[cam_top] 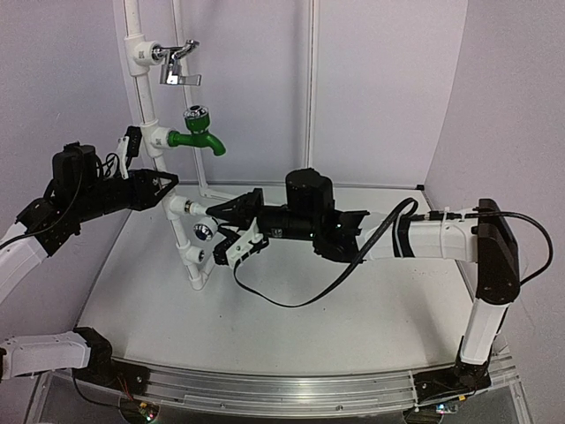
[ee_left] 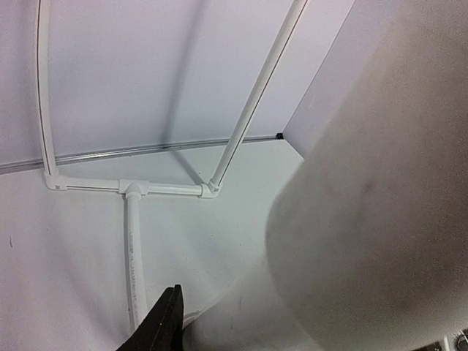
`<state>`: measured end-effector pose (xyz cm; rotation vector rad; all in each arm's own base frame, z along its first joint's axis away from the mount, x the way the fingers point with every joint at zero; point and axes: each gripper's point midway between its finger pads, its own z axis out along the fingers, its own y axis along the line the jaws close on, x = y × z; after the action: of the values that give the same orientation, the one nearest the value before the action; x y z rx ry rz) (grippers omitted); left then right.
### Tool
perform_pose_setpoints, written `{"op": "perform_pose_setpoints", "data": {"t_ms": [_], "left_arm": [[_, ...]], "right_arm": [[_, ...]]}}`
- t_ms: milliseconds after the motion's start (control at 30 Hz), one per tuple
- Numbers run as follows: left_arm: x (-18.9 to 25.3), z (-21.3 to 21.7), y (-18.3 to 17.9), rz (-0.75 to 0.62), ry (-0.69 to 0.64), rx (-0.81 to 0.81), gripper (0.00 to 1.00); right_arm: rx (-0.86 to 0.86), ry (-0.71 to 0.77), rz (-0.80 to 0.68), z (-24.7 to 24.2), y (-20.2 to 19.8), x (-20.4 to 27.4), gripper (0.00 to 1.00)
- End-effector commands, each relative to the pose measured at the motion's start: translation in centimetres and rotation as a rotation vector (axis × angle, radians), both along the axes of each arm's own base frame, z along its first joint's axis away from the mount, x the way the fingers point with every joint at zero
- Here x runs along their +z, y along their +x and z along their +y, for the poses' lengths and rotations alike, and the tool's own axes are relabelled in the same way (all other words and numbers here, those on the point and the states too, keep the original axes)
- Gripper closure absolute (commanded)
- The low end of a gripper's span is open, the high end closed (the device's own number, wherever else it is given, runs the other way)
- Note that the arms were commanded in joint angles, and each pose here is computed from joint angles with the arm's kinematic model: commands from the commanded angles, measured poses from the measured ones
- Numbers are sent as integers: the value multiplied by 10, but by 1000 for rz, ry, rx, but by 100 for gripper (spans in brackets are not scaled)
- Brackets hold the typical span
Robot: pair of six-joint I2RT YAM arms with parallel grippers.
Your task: Install the water faucets
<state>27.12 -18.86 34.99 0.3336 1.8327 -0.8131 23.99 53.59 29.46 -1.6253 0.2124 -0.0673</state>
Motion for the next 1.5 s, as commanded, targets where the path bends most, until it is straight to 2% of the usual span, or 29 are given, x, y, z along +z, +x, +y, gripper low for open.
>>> {"op": "perform_pose_setpoints", "data": {"t_ms": [0,233,667,1467], "left_arm": [[20,-21,-28,148,-242,-131,100],[13,-25,-30,177,-244,-153,100],[16,-27,-37,169,-244,-193,100],[10,-30,-37,201,-255,-206,100]], "right_arm": [[12,6,22,11,-1,1,100],[44,28,54,13,2,10,100],[84,81,228,4,16,23,100],[46,131,304,15,35,8,100]]}}
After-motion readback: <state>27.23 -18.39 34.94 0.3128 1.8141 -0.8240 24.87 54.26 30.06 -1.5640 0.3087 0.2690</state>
